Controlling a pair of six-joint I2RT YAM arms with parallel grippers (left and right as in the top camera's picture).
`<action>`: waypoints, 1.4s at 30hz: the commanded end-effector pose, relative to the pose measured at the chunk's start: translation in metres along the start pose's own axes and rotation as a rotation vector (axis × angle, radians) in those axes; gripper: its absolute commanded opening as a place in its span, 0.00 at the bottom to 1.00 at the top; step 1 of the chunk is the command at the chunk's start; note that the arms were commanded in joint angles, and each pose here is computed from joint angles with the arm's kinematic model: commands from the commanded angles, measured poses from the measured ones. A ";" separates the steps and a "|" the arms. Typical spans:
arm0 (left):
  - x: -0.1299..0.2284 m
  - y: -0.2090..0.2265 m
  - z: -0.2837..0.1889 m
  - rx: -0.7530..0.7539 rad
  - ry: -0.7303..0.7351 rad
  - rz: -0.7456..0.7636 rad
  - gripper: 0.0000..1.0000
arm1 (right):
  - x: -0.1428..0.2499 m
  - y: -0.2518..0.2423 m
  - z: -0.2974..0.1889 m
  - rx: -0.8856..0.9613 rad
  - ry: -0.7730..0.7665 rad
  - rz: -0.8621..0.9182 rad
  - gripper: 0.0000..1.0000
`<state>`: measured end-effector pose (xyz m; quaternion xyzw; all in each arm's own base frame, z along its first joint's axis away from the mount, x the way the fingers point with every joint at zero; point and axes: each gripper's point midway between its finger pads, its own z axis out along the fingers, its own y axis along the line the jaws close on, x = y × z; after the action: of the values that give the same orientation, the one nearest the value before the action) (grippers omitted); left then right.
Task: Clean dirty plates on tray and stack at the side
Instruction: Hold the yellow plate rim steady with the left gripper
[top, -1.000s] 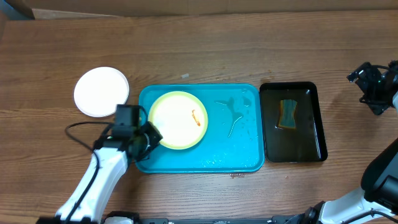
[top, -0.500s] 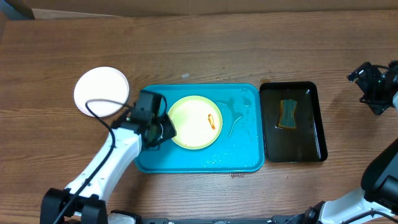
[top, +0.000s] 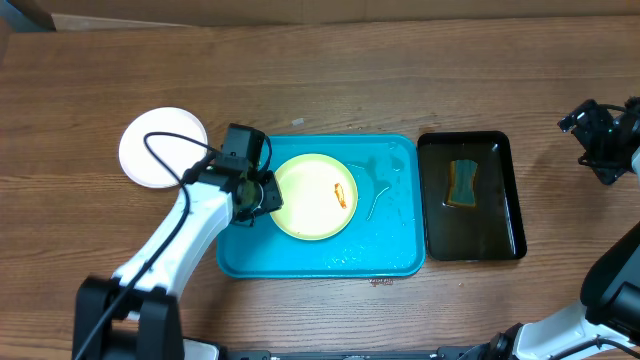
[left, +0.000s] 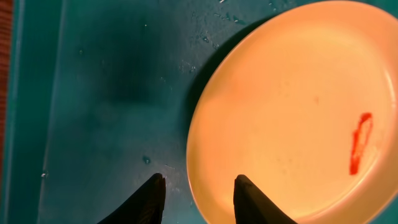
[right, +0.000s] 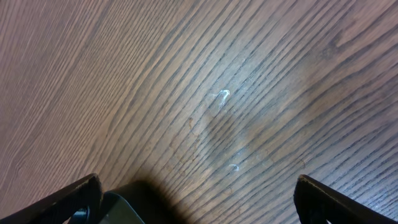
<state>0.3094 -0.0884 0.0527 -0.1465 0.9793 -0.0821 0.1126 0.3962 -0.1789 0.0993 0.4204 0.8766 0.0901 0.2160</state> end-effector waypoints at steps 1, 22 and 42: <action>-0.008 0.002 0.024 -0.044 -0.003 0.025 0.38 | -0.009 0.007 -0.013 -0.022 -0.037 -0.005 1.00; 0.020 -0.033 0.039 0.165 0.176 0.006 0.25 | -0.009 0.007 -0.013 -0.022 -0.037 -0.005 1.00; 0.007 -0.026 0.043 0.081 0.088 0.036 0.13 | -0.009 0.007 -0.013 -0.022 -0.037 -0.005 1.00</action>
<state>0.3181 -0.1189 0.0152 -0.1285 0.9799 -0.1335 0.0735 0.3962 -0.1789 0.0993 0.4206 0.8765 0.0901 0.2160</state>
